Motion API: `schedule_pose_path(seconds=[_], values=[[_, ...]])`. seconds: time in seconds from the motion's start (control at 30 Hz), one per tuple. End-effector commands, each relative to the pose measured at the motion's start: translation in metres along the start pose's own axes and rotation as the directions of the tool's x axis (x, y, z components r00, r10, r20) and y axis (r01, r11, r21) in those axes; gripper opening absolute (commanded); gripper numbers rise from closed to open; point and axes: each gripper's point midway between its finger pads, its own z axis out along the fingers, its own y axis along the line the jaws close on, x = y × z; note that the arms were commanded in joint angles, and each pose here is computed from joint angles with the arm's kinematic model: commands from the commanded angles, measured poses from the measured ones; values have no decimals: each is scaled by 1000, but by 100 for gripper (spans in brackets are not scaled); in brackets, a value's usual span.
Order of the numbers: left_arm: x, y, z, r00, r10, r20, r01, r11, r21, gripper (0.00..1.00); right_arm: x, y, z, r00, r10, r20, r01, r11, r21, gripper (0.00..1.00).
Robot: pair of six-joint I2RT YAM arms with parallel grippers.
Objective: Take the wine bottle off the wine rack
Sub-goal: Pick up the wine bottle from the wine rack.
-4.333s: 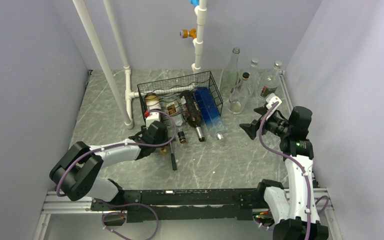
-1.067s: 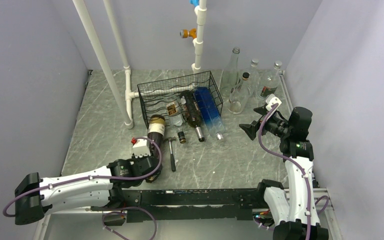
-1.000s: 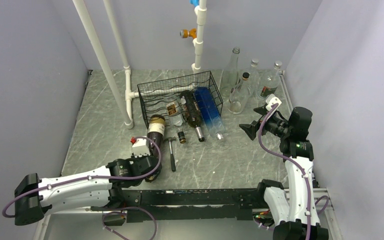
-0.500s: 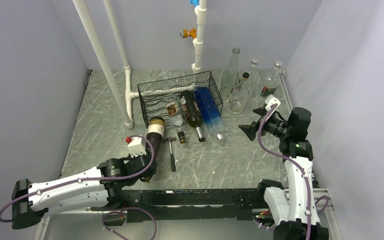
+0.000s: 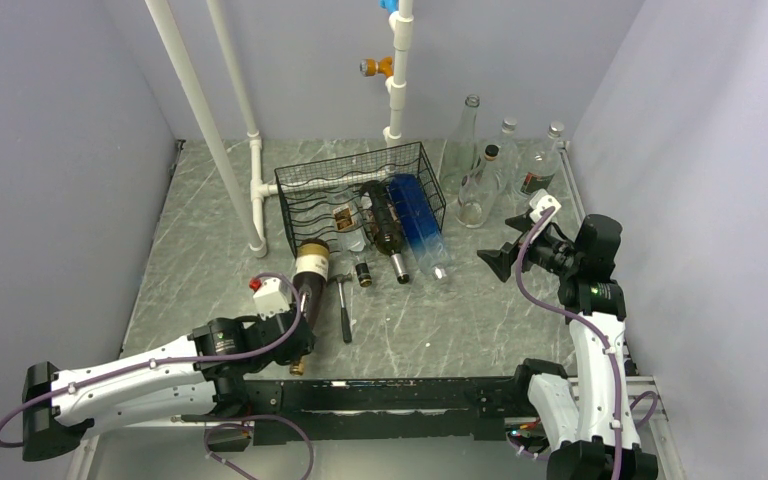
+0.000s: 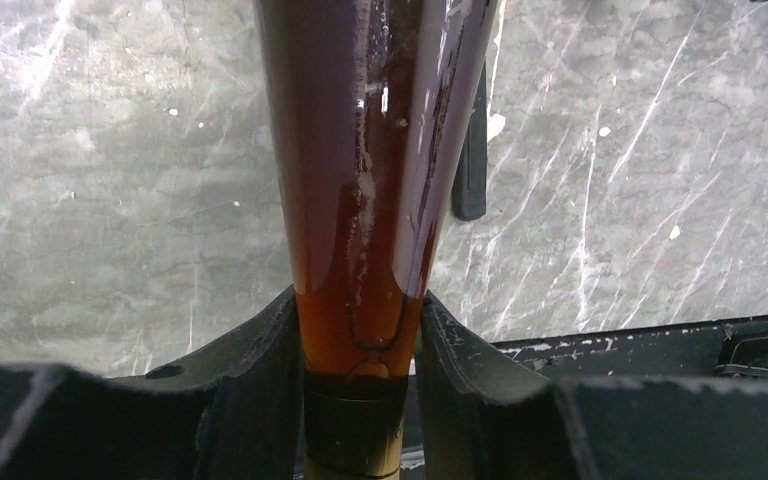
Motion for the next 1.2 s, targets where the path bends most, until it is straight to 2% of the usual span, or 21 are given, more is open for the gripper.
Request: schedule_pose_path(seconds=[0.0, 0.7, 0.97, 1.17], values=[[-10, -33, -16, 995, -96, -14, 97, 989, 115, 0, -6, 5, 2, 999, -39, 31, 40, 998, -38, 100], [1, -36, -35, 989, -94, -115, 106, 990, 98, 0, -6, 16, 5, 999, -36, 34, 39, 995, -89, 100], [-12, -34, -61, 992, -10, -129, 17, 999, 47, 0, -2, 67, 15, 993, -107, 58, 121, 927, -355, 100], [-18, -34, -75, 983, 99, -155, -97, 995, 22, 0, -5, 106, 19, 968, -211, 139, 253, 795, -551, 100]])
